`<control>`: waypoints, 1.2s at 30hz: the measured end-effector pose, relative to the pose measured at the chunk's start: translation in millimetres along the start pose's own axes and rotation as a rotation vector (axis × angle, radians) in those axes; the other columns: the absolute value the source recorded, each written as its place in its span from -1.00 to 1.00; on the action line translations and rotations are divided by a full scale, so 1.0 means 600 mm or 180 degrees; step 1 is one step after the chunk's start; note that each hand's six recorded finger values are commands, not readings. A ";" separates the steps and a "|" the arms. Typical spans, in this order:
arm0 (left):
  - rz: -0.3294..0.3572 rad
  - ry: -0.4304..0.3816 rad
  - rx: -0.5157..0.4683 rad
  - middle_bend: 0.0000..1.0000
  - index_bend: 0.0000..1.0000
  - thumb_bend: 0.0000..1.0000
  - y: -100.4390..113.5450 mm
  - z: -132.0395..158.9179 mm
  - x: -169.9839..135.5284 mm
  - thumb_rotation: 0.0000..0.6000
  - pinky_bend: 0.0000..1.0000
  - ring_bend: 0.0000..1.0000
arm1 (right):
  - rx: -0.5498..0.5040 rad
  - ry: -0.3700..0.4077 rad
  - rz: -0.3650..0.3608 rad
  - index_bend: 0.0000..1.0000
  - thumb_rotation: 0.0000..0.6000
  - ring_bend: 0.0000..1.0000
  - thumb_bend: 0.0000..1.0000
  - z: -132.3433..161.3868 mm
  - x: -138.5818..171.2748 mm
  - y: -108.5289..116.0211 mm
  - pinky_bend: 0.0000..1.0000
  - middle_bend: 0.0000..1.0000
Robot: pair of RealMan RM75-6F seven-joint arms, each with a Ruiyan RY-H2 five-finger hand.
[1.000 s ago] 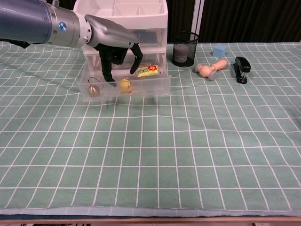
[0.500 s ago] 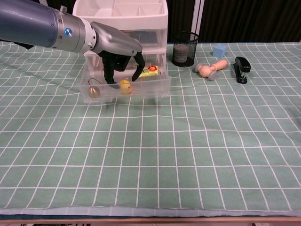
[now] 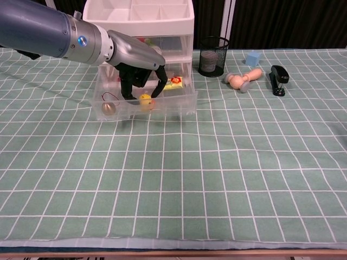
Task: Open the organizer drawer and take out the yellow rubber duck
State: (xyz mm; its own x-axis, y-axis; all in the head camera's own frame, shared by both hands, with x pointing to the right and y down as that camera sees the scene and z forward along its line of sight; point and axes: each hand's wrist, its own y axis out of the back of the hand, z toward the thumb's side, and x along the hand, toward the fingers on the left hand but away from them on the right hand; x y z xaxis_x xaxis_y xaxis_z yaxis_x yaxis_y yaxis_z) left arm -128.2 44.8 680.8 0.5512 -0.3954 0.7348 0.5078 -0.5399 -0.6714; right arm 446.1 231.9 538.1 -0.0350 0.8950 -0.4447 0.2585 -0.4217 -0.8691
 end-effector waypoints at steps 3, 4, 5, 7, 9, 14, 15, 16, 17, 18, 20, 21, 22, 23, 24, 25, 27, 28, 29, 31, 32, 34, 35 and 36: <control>0.0027 0.0010 -0.0014 1.00 0.03 -0.35 0.003 -0.001 -0.001 1.00 1.00 1.00 | -0.0004 -0.0001 0.0003 -1.00 1.00 -1.00 -0.88 0.000 0.000 0.000 -0.56 -1.00; 0.0038 0.0013 -0.0018 1.00 0.03 -0.35 0.004 -0.001 -0.002 1.00 1.00 1.00 | -0.0005 -0.0001 0.0003 -1.00 1.00 -1.00 -0.88 0.000 0.000 0.000 -0.56 -1.00; 0.0056 0.0018 -0.0025 1.00 0.04 -0.35 0.006 -0.002 -0.002 1.00 1.00 1.00 | -0.0005 -0.0001 0.0004 -1.00 1.00 -1.00 -0.88 0.000 0.000 0.000 -0.56 -1.00; 0.0086 0.0027 -0.0037 1.00 0.04 -0.35 0.010 -0.003 -0.004 1.00 1.00 1.00 | -0.0008 0.0000 0.0004 -1.00 1.00 -1.00 -0.88 0.000 0.000 0.000 -0.56 -1.00; 0.0126 0.0037 -0.0050 1.00 0.05 -0.34 0.015 -0.005 -0.006 1.00 1.00 1.00 | -0.0009 0.0001 0.0004 -1.00 1.00 -1.00 -0.88 0.000 0.001 0.000 -0.56 -1.00; 0.0254 0.0059 -0.0085 1.00 0.06 -0.32 0.032 -0.008 -0.014 1.00 1.00 1.00 | -0.0026 -0.0008 0.0007 -1.00 1.00 -1.00 -0.88 0.000 0.000 0.000 -0.56 -1.00; 0.0285 0.0065 -0.0089 1.00 0.06 -0.32 0.036 -0.008 -0.015 1.00 1.00 1.00 | -0.0027 -0.0009 0.0007 -1.00 1.00 -1.00 -0.88 0.000 0.000 0.000 -0.56 -1.00; 0.0320 0.0072 -0.0095 1.00 0.06 -0.32 0.040 -0.009 -0.018 1.00 1.00 1.00 | -0.0030 -0.0009 0.0007 -1.00 1.00 -1.00 -0.88 0.000 0.000 0.000 -0.56 -1.00; 0.0371 0.0082 -0.0107 1.00 0.06 -0.32 0.046 -0.010 -0.021 1.00 1.00 1.00 | -0.0035 -0.0009 0.0008 -1.00 1.00 -1.00 -0.88 0.000 0.000 0.000 -0.56 -1.00; 0.0411 0.0090 -0.0120 1.00 0.06 -0.31 0.051 -0.011 -0.024 1.00 1.00 1.00 | -0.0036 -0.0009 0.0010 -1.00 1.00 -1.00 -0.88 0.000 0.000 0.000 -0.56 -1.00; 0.0508 0.0109 -0.0148 1.00 0.06 -0.31 0.064 -0.013 -0.034 1.00 1.00 1.00 | -0.0038 -0.0009 0.0013 -1.00 1.00 -1.00 -0.88 0.000 0.000 0.000 -0.56 -1.00; 0.0549 0.0117 -0.0159 1.00 0.06 -0.31 0.070 -0.014 -0.038 1.00 1.00 1.00 | -0.0038 -0.0009 0.0016 -1.00 1.00 -1.00 -0.88 0.000 0.000 0.000 -0.56 -1.00; 0.0587 0.0123 -0.0168 1.00 0.06 -0.31 0.076 -0.015 -0.043 1.00 1.00 1.00 | -0.0039 -0.0010 0.0018 -1.00 1.00 -1.00 -0.88 0.000 0.000 0.000 -0.56 -1.00; 0.0632 0.0125 -0.0182 1.00 0.06 -0.31 0.083 -0.015 -0.049 1.00 1.00 1.00 | -0.0041 -0.0014 0.0020 -1.00 1.00 -1.00 -0.88 0.000 0.000 0.000 -0.56 -1.00; 0.0658 0.0122 -0.0192 1.00 0.06 -0.31 0.087 -0.014 -0.054 1.00 1.00 1.00 | -0.0044 -0.0015 0.0021 -1.00 1.00 -1.00 -0.88 0.000 0.000 0.000 -0.56 -1.00; 0.0685 0.0116 -0.0203 1.00 0.06 -0.31 0.091 -0.012 -0.059 1.00 1.00 1.00 | -0.0045 -0.0015 0.0021 -1.00 1.00 -1.00 -0.88 0.000 0.000 0.000 -0.56 -1.00; 0.0745 0.0089 -0.0226 1.00 0.06 -0.32 0.101 -0.006 -0.071 1.00 1.00 1.00 | -0.0045 -0.0018 0.0021 -1.00 1.00 -1.00 -0.88 0.000 -0.001 0.000 -0.56 -1.00; 0.0767 0.0070 -0.0237 1.00 0.06 -0.31 0.104 -0.002 -0.077 1.00 1.00 1.00 | -0.0045 -0.0019 0.0021 -1.00 1.00 -1.00 -0.88 0.000 -0.001 0.000 -0.56 -1.00; 0.0788 0.0038 -0.0252 1.00 0.06 -0.31 0.108 0.005 -0.085 1.00 1.00 1.00 | -0.0046 -0.0020 0.0019 -1.00 1.00 -1.00 -0.88 0.000 -0.001 0.000 -0.56 -1.00; 0.0804 -0.0025 -0.0265 1.00 0.07 -0.31 0.111 0.018 -0.097 1.00 1.00 1.00 | -0.0047 -0.0023 0.0015 -1.00 1.00 -1.00 -0.88 0.000 -0.001 0.000 -0.56 -1.00; 0.0809 -0.0071 -0.0269 1.00 0.07 -0.31 0.111 0.028 -0.105 1.00 1.00 1.00 | -0.0047 -0.0025 0.0013 -1.00 1.00 -1.00 -0.88 0.000 -0.001 0.001 -0.56 -1.00; 0.0807 -0.0145 -0.0273 1.00 0.07 -0.31 0.110 0.043 -0.117 1.00 1.00 1.00 | -0.0050 -0.0029 0.0008 -1.00 1.00 -1.00 -0.88 -0.001 -0.001 0.001 -0.56 -1.00; 0.0797 -0.0195 -0.0278 1.00 0.07 -0.31 0.108 0.054 -0.124 1.00 1.00 1.00 | -0.0052 -0.0031 0.0005 -1.00 1.00 -1.00 -0.88 -0.001 -0.001 0.001 -0.56 -1.00; 0.0779 -0.0244 -0.0282 1.00 0.07 -0.32 0.103 0.064 -0.131 1.00 1.00 1.00 | -0.0054 -0.0033 0.0004 -1.00 1.00 -1.00 -0.88 -0.001 -0.001 0.002 -0.56 -1.00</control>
State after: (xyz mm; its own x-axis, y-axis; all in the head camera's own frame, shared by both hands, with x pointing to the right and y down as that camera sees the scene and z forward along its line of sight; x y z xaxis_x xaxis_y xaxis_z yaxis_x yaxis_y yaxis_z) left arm -114.8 70.8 577.8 0.7006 -0.4666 0.5398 0.2950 -0.4994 -0.8146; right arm 447.0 231.2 537.5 -0.0446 0.8929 -0.4480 0.2748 -0.4202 -0.8648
